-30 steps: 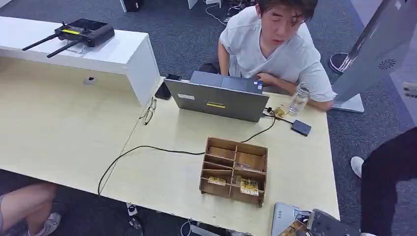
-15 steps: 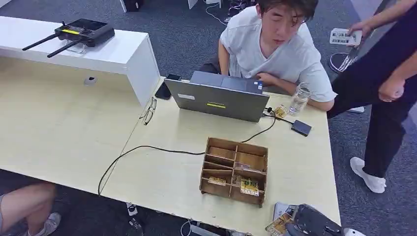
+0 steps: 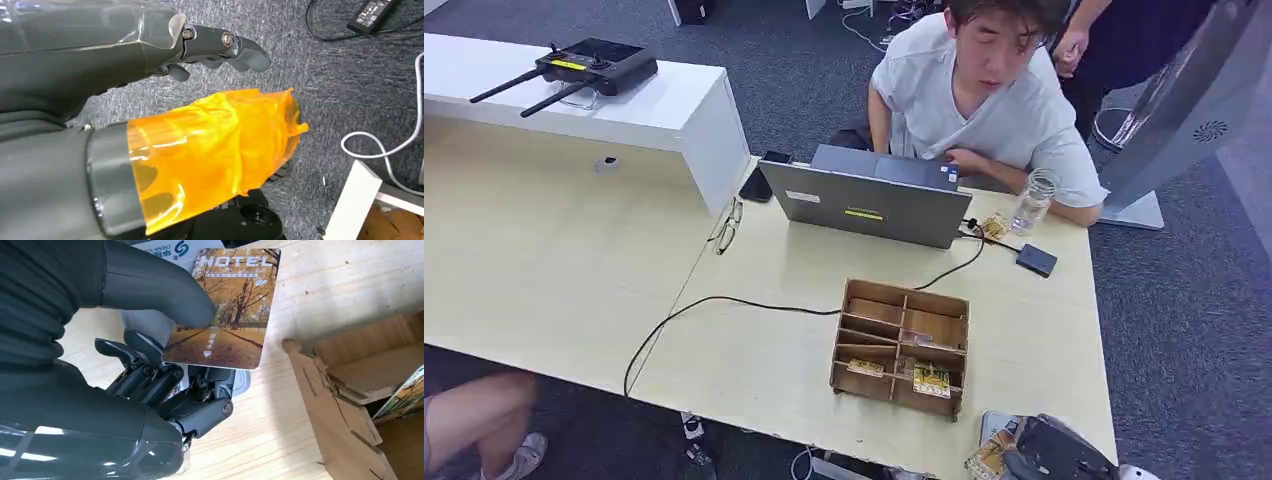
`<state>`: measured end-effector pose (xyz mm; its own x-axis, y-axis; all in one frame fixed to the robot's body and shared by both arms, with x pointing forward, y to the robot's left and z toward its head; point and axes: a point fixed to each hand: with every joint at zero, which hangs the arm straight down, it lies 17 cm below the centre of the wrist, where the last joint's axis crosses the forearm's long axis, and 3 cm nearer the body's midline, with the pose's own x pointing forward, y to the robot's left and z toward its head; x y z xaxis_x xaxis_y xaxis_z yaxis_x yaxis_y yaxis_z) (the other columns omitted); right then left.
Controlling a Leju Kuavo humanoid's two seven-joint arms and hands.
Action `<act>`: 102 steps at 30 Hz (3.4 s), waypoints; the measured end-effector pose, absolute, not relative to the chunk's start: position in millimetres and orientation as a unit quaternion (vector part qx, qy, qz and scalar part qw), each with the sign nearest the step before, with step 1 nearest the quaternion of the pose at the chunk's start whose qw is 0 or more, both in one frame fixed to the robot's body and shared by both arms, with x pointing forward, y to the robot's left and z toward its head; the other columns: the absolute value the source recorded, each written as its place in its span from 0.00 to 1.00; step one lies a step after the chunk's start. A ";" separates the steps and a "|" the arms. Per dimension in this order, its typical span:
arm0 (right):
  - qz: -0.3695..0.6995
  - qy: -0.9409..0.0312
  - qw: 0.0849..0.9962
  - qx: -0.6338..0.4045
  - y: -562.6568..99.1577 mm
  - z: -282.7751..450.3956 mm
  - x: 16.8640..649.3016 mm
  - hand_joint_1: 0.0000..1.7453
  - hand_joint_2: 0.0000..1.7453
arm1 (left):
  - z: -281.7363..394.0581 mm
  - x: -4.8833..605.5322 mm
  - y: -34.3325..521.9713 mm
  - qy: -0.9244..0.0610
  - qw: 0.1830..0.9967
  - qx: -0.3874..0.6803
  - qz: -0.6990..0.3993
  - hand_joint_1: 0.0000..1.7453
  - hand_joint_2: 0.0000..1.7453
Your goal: Pass the card to the sensor for recognition and then transmit it.
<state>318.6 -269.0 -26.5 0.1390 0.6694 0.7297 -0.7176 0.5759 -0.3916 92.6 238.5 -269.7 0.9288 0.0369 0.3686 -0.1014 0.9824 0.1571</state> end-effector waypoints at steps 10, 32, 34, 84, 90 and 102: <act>0.457 -0.472 0.753 0.012 -277.4 -23.5 324.5 1.00 1.00 | -269.8 92.5 238.6 -0.185 0.978 0.087 0.035 0.00 0.00; 0.493 -0.476 0.726 -0.060 -300.0 -17.2 342.4 1.00 1.00 | -269.3 92.4 233.9 -0.185 0.978 0.084 0.038 0.00 0.00; 0.499 -0.475 0.722 -0.068 -301.1 -17.2 343.1 1.00 1.00 | -269.4 92.4 233.9 -0.185 0.978 0.084 0.038 0.00 0.00; 0.583 -0.454 0.634 -0.227 -296.0 -21.0 366.6 1.00 1.00 | -268.9 92.0 227.2 -0.184 0.979 0.079 0.041 0.00 0.00; 0.581 -0.458 0.638 -0.214 -292.9 -20.8 366.6 1.00 1.00 | -268.9 91.9 226.9 -0.183 0.979 0.078 0.041 0.00 0.00; 0.529 -0.506 0.667 -0.138 -286.8 15.2 380.2 1.00 1.00 | -269.3 90.1 230.0 -0.181 0.978 0.081 0.058 0.00 0.00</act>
